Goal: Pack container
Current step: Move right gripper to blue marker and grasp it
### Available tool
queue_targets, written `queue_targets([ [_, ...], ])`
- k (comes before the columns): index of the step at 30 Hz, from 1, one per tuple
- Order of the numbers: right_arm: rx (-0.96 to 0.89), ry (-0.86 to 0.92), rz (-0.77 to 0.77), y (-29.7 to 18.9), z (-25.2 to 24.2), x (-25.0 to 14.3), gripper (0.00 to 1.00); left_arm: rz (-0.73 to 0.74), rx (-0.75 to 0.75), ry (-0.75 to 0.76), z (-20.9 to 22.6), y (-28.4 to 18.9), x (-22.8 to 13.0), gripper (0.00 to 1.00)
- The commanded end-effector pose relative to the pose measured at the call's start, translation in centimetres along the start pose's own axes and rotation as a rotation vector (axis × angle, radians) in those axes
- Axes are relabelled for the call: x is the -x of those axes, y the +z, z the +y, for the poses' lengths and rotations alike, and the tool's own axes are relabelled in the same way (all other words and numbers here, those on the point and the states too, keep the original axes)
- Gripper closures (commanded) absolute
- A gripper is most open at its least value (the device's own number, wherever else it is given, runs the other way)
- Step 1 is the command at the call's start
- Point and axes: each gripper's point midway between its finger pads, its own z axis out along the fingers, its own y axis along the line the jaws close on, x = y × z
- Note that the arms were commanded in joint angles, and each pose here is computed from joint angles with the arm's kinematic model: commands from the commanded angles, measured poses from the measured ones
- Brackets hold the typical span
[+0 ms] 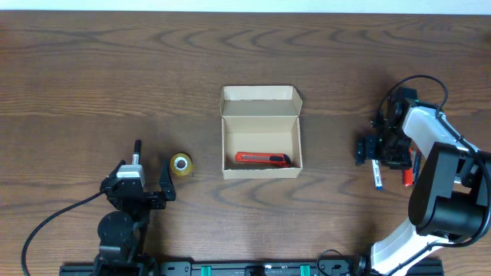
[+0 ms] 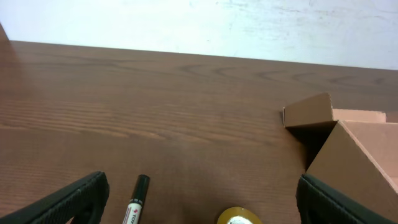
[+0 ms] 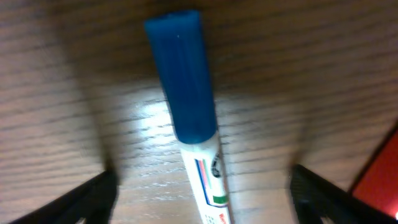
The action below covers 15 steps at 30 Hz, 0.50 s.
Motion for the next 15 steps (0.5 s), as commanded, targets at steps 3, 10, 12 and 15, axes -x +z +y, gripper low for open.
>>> queue_targets([
  [3,-0.013,0.0,0.03,1.22,-0.38,-0.18,0.51,0.032,-0.005,0.007,0.01,0.28,-1.39,0.05],
  [10,-0.012,-0.011,0.031,1.22,-0.36,-0.19,0.76,0.032,-0.005,0.007,0.01,0.28,-1.39,0.05],
  [12,-0.012,-0.011,0.031,1.22,-0.36,-0.2,0.89,0.032,-0.005,0.006,0.02,0.28,-1.39,0.05],
  [15,-0.012,-0.011,0.031,1.22,-0.36,-0.2,0.93,0.032,-0.005,0.007,0.01,0.28,-1.39,0.05],
])
